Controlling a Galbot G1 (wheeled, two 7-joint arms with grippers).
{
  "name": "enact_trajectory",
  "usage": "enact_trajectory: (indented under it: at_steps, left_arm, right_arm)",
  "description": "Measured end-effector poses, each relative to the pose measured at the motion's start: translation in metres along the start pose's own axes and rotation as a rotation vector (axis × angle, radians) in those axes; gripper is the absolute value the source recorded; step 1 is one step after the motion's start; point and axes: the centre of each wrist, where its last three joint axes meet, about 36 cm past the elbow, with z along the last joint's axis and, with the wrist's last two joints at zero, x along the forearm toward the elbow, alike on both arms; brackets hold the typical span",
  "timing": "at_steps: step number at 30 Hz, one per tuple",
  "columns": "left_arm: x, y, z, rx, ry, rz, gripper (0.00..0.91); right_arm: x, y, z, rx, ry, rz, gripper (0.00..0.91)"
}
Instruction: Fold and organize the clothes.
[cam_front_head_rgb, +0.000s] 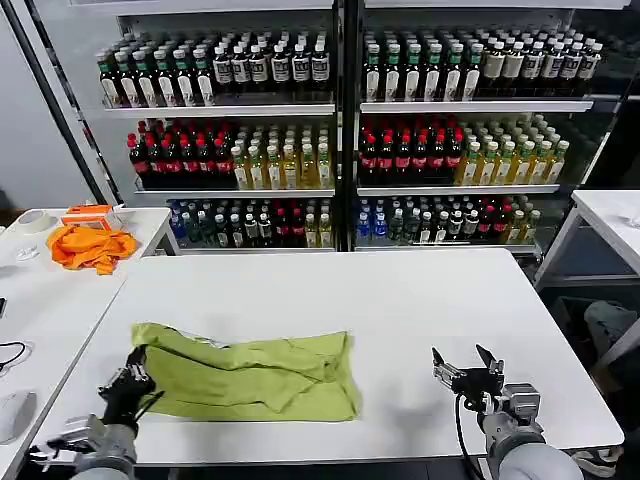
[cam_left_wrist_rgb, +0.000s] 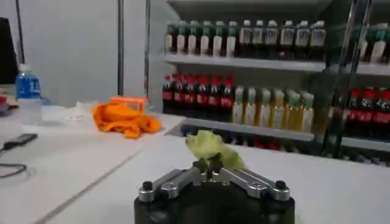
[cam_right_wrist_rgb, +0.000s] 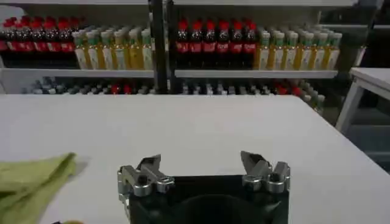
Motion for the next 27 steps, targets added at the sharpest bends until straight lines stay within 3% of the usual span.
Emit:
enact_trajectory:
  at_steps: [5,10,19,27]
  left_arm:
    - [0.001,-0.011,-0.023,0.082,-0.014,0.073,0.020]
    - [0.003,-0.036,-0.027,0.225,0.030,0.183,0.020]
    - [0.005,-0.098,-0.010,0.485,0.174,0.377,0.020]
    - [0.004,-0.149,0.011,0.590,0.270,0.486,0.020]
  right_arm:
    - [0.000,0.000,0.002,0.005,0.007,0.000,0.907]
    - [0.001,0.000,0.003,0.012,0.012,0.001,0.907]
    - [-0.002,-0.010,-0.005,0.030,-0.004,0.011,0.907]
    - [-0.005,-0.012,-0.006,0.034,-0.004,0.011,0.907]
